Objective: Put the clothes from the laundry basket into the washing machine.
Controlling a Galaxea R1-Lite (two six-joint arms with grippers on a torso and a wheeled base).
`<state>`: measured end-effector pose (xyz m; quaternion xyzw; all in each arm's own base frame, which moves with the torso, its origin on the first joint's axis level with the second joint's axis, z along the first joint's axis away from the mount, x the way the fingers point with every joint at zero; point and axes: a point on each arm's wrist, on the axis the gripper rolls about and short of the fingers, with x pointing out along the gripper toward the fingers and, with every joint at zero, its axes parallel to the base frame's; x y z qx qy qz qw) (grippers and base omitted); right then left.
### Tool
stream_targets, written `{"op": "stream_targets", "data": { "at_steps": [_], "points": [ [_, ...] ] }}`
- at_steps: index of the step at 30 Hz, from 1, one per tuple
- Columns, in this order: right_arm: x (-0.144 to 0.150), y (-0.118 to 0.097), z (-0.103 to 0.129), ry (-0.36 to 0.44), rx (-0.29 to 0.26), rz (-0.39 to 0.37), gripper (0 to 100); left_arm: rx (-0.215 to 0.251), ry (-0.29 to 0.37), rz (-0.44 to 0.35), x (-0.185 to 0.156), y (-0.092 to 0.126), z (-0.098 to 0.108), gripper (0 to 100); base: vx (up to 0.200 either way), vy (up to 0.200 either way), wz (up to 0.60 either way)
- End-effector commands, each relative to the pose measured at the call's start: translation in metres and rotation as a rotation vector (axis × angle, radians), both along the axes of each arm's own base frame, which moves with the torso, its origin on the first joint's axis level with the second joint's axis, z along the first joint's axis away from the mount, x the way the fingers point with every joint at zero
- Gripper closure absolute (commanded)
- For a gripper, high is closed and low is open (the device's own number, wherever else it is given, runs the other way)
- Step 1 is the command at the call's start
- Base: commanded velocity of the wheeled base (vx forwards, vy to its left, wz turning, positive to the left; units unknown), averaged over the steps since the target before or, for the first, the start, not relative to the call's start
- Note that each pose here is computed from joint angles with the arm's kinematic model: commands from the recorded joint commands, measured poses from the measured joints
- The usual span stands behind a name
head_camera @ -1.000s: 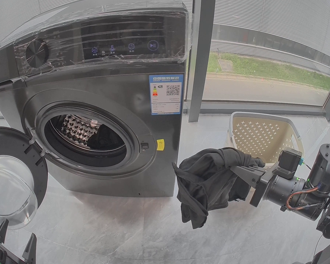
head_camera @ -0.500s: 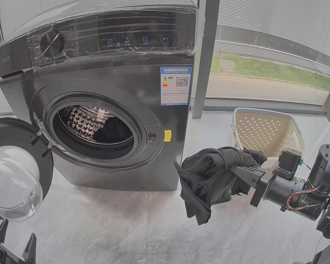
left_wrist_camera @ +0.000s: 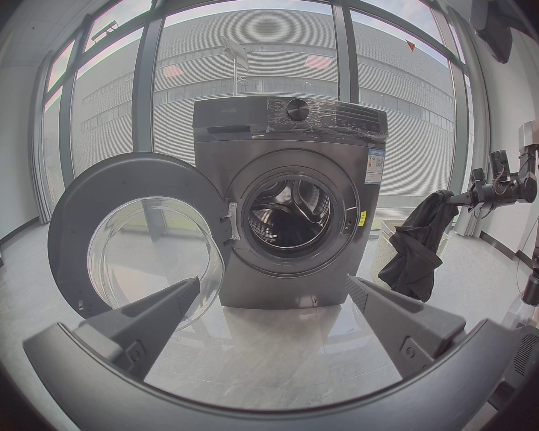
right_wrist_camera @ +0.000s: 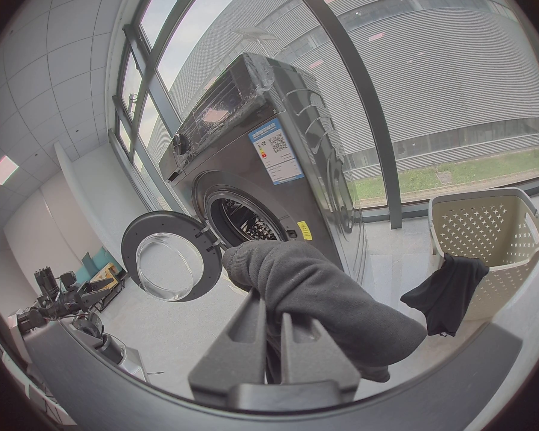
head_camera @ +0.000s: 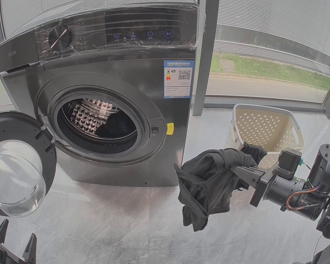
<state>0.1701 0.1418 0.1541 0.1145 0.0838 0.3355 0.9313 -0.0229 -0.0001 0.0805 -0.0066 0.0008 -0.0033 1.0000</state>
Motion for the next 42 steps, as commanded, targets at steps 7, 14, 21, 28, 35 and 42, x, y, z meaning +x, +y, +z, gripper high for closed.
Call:
{"op": "stream_targets", "data": {
  "at_steps": [7,14,21,28,35,42],
  "points": [
    [0.0001,0.0004,-0.0005,0.001,-0.001,0.002,100,-0.001,-0.001,-0.001,-0.0002,0.0,-0.0044,0,0.0,0.2,0.0],
    [0.0,0.0002,-0.0001,-0.001,-0.002,0.0,100,-0.001,-0.001,-0.001,-0.0002,0.0,-0.0044,0,0.0,0.2,0.0],
    [0.0,0.0002,-0.0001,-0.002,-0.003,0.0,100,-0.001,-0.001,-0.001,-0.0002,0.0,-0.0044,0,0.0,0.2,0.0],
    [-0.0011,-0.0003,-0.0019,0.004,-0.008,0.002,100,-0.002,-0.001,0.0,-0.0002,0.0,-0.0044,0,0.0,0.143,0.0],
    [-0.0009,-0.0001,-0.0029,0.008,-0.011,0.002,100,-0.004,-0.003,-0.001,-0.0002,0.0,-0.0043,0,0.0,0.0,0.0],
    [-0.0008,0.0,-0.0034,0.01,-0.013,0.002,100,-0.004,-0.001,-0.001,-0.0002,0.0,-0.0044,0,0.0,0.0,0.0]
  ]
}}
